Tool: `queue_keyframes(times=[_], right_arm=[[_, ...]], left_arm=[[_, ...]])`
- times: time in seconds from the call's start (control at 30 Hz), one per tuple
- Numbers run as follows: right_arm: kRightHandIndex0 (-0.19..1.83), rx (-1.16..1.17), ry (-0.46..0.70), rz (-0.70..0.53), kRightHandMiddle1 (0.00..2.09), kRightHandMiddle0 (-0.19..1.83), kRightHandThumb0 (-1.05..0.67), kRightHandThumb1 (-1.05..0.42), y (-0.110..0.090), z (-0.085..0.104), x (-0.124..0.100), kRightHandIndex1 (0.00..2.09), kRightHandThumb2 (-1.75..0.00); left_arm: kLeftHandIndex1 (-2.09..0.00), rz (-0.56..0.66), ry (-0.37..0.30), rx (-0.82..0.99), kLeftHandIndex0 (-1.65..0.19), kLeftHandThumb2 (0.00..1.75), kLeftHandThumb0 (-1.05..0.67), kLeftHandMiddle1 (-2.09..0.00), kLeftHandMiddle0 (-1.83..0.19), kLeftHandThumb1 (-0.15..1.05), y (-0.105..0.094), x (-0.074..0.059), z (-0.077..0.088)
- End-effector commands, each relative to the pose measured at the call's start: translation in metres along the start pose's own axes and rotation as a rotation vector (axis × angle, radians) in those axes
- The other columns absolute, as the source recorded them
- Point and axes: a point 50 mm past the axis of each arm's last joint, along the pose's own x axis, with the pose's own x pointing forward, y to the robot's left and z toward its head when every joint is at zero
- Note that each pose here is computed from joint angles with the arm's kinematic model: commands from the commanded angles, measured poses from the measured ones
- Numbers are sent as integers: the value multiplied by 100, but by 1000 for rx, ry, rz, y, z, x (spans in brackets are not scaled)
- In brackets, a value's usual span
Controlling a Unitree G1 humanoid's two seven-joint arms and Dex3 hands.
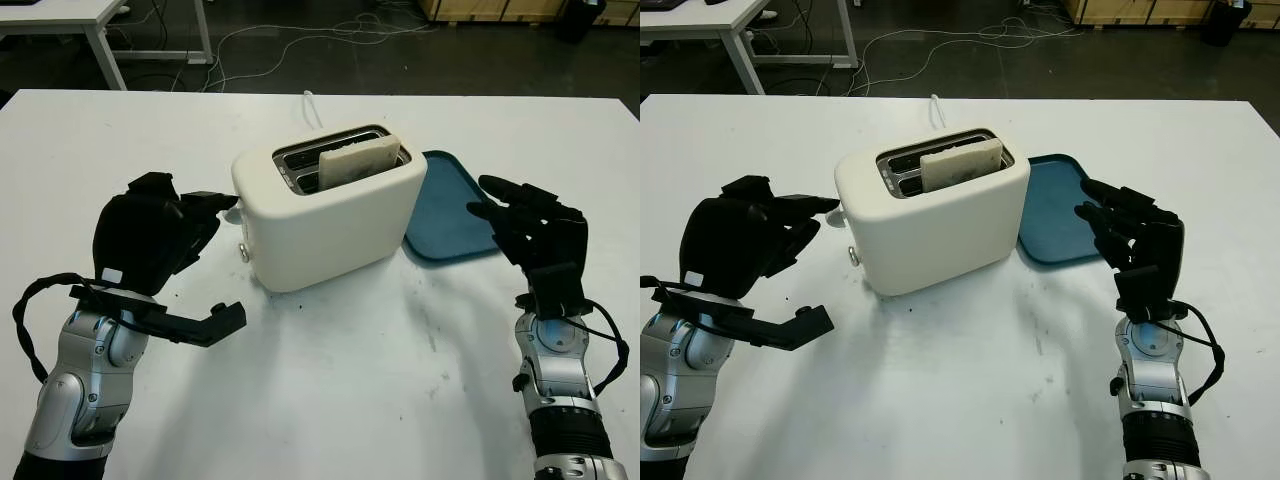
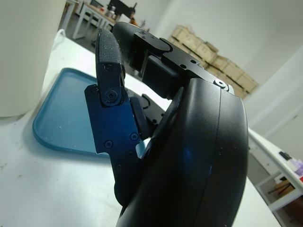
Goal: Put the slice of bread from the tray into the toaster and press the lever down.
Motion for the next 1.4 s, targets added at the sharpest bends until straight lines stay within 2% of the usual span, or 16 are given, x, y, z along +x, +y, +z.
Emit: queue_keyframes(times=[0.0, 0.4, 0.67, 1.23, 1.37], right_arm=[[111, 6, -22, -4, 0, 110, -54, -92, 0, 3, 0, 22, -21], [113, 21, -18, -4, 0, 110, -52, -92, 0, 2, 0, 20, -20], [113, 15, -22, 0, 0, 109, -52, -92, 0, 3, 0, 19, -21], [113, 33, -36, 6, 0, 109, -51, -92, -1, 5, -1, 17, -20], [114, 31, -44, 2, 0, 109, -51, -92, -1, 5, -1, 17, -20]], left_arm=[[-11, 17, -24, -11, -101, 54, -25, -151, -60, 92, 1, 1, 0], [-19, 1, -21, -20, -98, 46, -23, -158, -57, 92, 2, 1, -1], [-26, -32, -8, -10, -93, 41, -19, -141, -60, 92, -1, 3, -4], [-38, -51, -39, -7, -86, 46, -22, -144, -59, 92, -4, 5, -3], [-52, -66, -67, 8, -79, 48, -25, -150, -58, 92, -3, 6, -2]])
